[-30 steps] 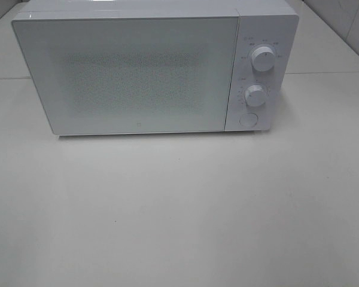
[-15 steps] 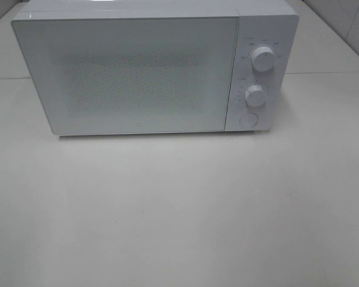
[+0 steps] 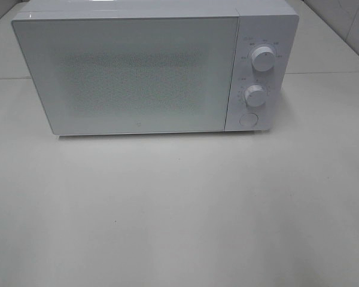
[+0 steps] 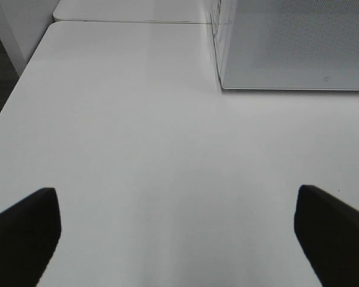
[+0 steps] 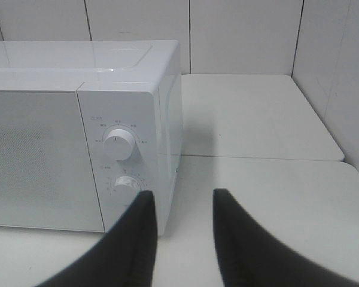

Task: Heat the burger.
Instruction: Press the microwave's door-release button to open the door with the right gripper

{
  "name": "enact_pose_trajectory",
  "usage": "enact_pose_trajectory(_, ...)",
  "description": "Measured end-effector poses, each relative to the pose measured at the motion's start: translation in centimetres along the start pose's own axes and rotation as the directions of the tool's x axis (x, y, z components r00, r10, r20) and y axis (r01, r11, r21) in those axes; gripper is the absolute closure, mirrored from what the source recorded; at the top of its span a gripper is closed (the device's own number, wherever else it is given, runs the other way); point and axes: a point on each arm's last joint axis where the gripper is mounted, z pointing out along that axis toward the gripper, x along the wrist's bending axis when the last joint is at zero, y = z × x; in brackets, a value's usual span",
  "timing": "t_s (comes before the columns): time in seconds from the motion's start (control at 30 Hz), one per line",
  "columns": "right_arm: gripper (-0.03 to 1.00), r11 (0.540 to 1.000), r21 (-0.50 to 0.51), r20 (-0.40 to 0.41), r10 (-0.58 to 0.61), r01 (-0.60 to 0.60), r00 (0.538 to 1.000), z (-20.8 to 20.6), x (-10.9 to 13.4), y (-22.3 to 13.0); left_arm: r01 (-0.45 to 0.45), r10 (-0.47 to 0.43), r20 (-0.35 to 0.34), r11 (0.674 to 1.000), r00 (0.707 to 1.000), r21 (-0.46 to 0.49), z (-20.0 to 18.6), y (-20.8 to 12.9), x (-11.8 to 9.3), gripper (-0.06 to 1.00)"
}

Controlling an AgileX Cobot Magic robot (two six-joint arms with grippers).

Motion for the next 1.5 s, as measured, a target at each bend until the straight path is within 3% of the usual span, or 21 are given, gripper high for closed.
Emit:
enact_pose_trajectory(0.07,0.81,1.0,0.017,-0.01,0.016,-0.016,1.0,1.1,0.1,0.0,0.0,0.0,0.0,1.0,1.0,0.0,0.0,0.0,0.0,-0.03)
enact_pose_trajectory(0.17,0.84,0.999,0.029,-0.013,0.02,-0.02,1.0,1.6,0.2,-0.1,0.0,0.0,0.0,1.0,1.0,0.0,0.0,0.0,0.0,-0.03)
enact_pose_trajectory(0.2,0.9,0.998,0.046,-0.019,0.046,-0.045,0.999,2.4,0.3,-0.2,0.0,0.0,0.0,1.0,1.0,0.0,0.0,0.0,0.0,-0.03)
enact_pose_trajectory(0.33,0.97,0.992,0.04,-0.038,0.125,-0.123,0.991,4.3,0.5,-0.2,0.0,0.0,0.0,1.0,1.0,0.0,0.0,0.0,0.0,-0.03)
enact_pose_trajectory(0.6,0.97,0.987,0.02,-0.072,0.16,-0.159,0.985,7.0,0.9,-0.5,0.0,0.0,0.0,1.0,1.0,0.0,0.0,0.0,0.0,-0.03)
enact_pose_trajectory(0.93,0.97,0.923,0.047,-0.058,0.383,-0.381,0.922,10.6,1.1,-2.1,0.0,0.0,0.0,1.0,1.0,0.0,0.0,0.0,0.0,-0.03)
enact_pose_trajectory(1.0,0.97,0.872,0.064,-0.051,0.488,-0.485,0.871,11.6,1.2,-2.8,0.0,0.0,0.0,1.0,1.0,0.0,0.0,0.0,0.0,-0.03)
enact_pose_trajectory(1.03,0.97,0.872,0.064,-0.051,0.488,-0.485,0.871,11.6,1.2,-2.8,0.0,0.0,0.0,1.0,1.0,0.0,0.0,0.0,0.0,-0.03)
enact_pose_trajectory(1.1,0.97,0.815,0.087,-0.037,0.578,-0.573,0.815,12.3,1.3,-3.6,0.0,0.0,0.0,1.0,1.0,0.0,0.0,0.0,0.0,-0.03)
enact_pose_trajectory(1.13,0.97,0.815,0.087,-0.037,0.578,-0.573,0.815,12.3,1.3,-3.6,0.0,0.0,0.0,1.0,1.0,0.0,0.0,0.0,0.0,-0.03)
enact_pose_trajectory(1.2,0.97,0.748,0.117,-0.01,0.659,-0.653,0.752,12.7,1.4,-4.8,0.0,0.0,0.0,1.0,1.0,0.0,0.0,0.0,0.0,-0.03)
enact_pose_trajectory(1.23,0.97,0.748,0.117,-0.01,0.659,-0.653,0.752,12.7,1.4,-4.8,0.0,0.0,0.0,1.0,1.0,0.0,0.0,0.0,0.0,-0.03)
enact_pose_trajectory(1.27,0.97,0.689,0.138,0.018,0.717,-0.712,0.697,13.0,1.5,-5.6,0.0,0.0,0.0,1.0,1.0,0.0,0.0,0.0,0.0,-0.03)
enact_pose_trajectory(1.33,0.97,0.662,0.146,0.031,0.739,-0.735,0.673,13.2,1.5,-5.9,0.0,0.0,0.0,1.0,1.0,0.0,0.0,0.0,0.0,-0.03)
enact_pose_trajectory(1.37,0.97,0.599,0.158,0.058,0.788,-0.785,0.613,13.3,1.5,-6.6,0.0,0.0,0.0,1.0,1.0,0.0,0.0,0.0,0.0,-0.03)
enact_pose_trajectory(1.43,0.97,0.575,0.161,0.068,0.804,-0.802,0.59,13.4,1.6,-6.8,0.0,0.0,0.0,1.0,1.0,0.0,0.0,0.0,0.0,-0.03)
enact_pose_trajectory(1.5,0.97,0.488,0.171,0.109,0.854,-0.856,0.509,13.6,1.6,-7.6,0.0,0.0,0.0,1.0,1.0,0.0,0.0,0.0,0.0,-0.03)
